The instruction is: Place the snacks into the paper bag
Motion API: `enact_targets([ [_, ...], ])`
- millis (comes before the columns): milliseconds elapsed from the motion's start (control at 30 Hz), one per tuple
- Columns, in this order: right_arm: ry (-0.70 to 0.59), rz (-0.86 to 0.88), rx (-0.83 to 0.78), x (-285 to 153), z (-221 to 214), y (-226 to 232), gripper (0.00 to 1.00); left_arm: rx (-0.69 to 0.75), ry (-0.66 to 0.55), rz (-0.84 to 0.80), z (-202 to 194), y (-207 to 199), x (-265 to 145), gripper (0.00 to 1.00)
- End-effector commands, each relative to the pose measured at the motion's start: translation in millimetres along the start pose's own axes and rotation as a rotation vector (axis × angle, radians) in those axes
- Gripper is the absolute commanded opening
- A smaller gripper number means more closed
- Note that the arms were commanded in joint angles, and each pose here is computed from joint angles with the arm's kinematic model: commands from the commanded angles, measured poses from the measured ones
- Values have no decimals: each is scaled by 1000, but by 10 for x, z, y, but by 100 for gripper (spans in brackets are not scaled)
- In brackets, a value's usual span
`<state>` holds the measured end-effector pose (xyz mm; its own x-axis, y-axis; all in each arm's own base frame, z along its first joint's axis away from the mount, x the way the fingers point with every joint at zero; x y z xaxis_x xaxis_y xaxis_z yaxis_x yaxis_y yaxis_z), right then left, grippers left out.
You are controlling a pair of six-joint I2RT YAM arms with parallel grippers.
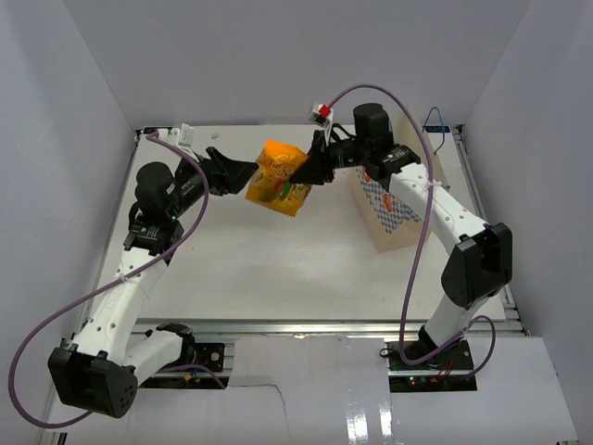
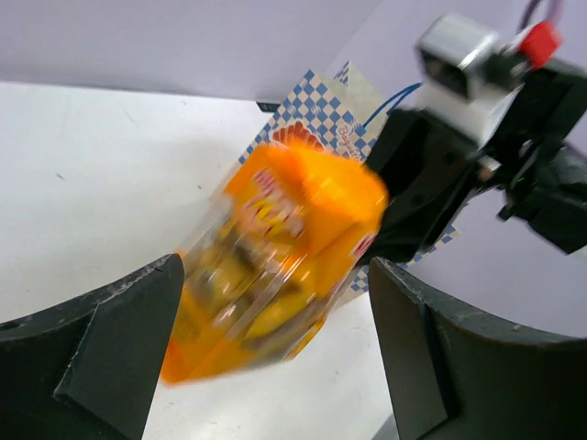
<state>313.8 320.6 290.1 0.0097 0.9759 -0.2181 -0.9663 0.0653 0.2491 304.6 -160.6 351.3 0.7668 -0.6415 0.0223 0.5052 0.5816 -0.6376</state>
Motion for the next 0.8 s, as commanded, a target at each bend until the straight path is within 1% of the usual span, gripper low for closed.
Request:
enact_targets([
  [0, -188, 21, -369, -483, 1077, 422, 8, 122, -35, 90, 127, 33, -169, 92],
  [67, -216, -39, -414, -663, 1284, 411, 8, 142, -59, 111, 153, 10, -263, 95],
  [100, -245, -67, -467, -778, 1484, 469, 8, 148, -59, 118, 129, 32, -289, 95],
  [167, -281, -149, -518, -978, 1718, 475, 8, 162, -60, 123, 104, 35, -343, 95],
  [200, -309, -210, -569, -1183, 1908, 474, 8, 157, -46, 133, 44, 80, -352, 96],
  [267, -341, -321, -616, -1439, 2104, 449, 8, 154, -42, 127, 3, 81, -379, 96],
  [300, -350, -394, -634, -1640, 2180, 387, 8, 149, -38, 128, -22, 92, -387, 95],
  [333, -372, -468, -674, -1818, 2310, 421, 8, 143, -28, 129, -71, 120, -393, 95],
  [367, -379, -514, -689, -1936, 2355, 420, 8, 144, -26, 131, -90, 131, -401, 95],
  [433, -390, -666, -706, -2291, 2419, 365, 8, 143, -20, 137, -138, 158, -428, 95],
  [500, -391, -793, -717, -2584, 2432, 368, 8, 146, -12, 134, -171, 164, -447, 95],
  [567, -362, -889, -701, -2749, 2320, 248, 8, 140, 1, 134, -231, 195, -455, 95],
  [633, -340, -970, -689, -2870, 2240, 253, 8, 136, 11, 130, -272, 204, -466, 95],
  [667, -305, -994, -669, -2879, 2098, 148, 8, 129, 19, 132, -315, 229, -472, 95],
  [733, -278, -1054, -640, -2940, 1969, 131, 8, 124, 22, 127, -343, 231, -483, 95],
  [767, -240, -1072, -610, -2931, 1788, 12, 8, 121, 29, 128, -370, 244, -490, 95],
])
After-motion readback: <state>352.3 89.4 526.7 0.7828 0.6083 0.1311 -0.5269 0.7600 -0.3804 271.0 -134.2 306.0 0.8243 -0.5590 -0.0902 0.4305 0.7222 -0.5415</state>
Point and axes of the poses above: each gripper's point midway between its finger pads, its own x axis out along the fingers, its own y axis along the line the jaws close on, z = x × y, the point moved 3 cm from there along -x, back along the fingers, and after that the axes turned 5 degrees about -x, right-handed, at the moved point
